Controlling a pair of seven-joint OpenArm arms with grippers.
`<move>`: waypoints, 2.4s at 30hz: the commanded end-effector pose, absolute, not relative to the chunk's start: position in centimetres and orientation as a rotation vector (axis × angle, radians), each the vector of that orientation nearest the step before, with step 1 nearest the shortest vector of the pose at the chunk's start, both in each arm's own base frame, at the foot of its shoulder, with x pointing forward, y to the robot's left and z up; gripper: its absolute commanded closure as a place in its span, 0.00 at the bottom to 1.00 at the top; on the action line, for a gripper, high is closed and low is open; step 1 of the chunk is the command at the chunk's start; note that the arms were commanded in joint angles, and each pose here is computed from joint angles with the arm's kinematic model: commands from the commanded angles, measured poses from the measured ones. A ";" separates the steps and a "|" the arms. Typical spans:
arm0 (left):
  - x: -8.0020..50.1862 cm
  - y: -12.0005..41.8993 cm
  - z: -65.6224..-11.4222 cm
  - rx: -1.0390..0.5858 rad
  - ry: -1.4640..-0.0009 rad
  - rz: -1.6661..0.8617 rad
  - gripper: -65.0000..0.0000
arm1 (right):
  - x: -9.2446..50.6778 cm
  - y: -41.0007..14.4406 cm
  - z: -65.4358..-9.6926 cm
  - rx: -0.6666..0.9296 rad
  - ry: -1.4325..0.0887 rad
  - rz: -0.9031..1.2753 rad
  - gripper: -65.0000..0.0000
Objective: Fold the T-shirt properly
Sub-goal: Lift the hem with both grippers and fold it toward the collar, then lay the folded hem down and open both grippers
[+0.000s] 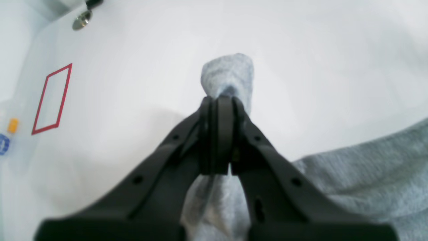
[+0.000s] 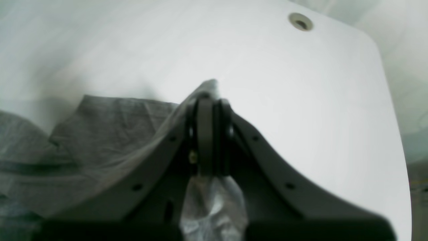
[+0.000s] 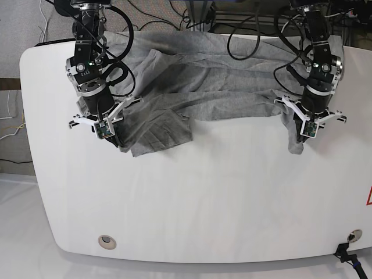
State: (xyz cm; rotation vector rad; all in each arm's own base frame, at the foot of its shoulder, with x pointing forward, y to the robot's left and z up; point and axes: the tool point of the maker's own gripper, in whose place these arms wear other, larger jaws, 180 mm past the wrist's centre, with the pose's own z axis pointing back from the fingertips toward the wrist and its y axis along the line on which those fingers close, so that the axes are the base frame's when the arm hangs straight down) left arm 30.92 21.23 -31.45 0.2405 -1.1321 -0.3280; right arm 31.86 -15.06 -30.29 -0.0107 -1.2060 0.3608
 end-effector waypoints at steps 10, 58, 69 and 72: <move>29.1 23.7 -29.9 0.280 -1.165 -0.341 1.00 | 27.2 -13.9 -30.9 0.030 -1.174 0.360 1.00; 21.5 35.7 -36.3 0.347 -0.820 -0.321 1.00 | 20.7 -21.7 -41.5 0.019 -0.775 0.219 1.00; 22.0 35.6 -36.8 0.345 -0.790 -0.310 0.46 | 21.2 -21.6 -41.3 0.020 -0.788 0.214 0.75; 21.9 36.0 -37.3 0.344 -0.774 -0.299 0.45 | 21.4 -21.6 -41.2 0.020 -0.793 0.214 0.62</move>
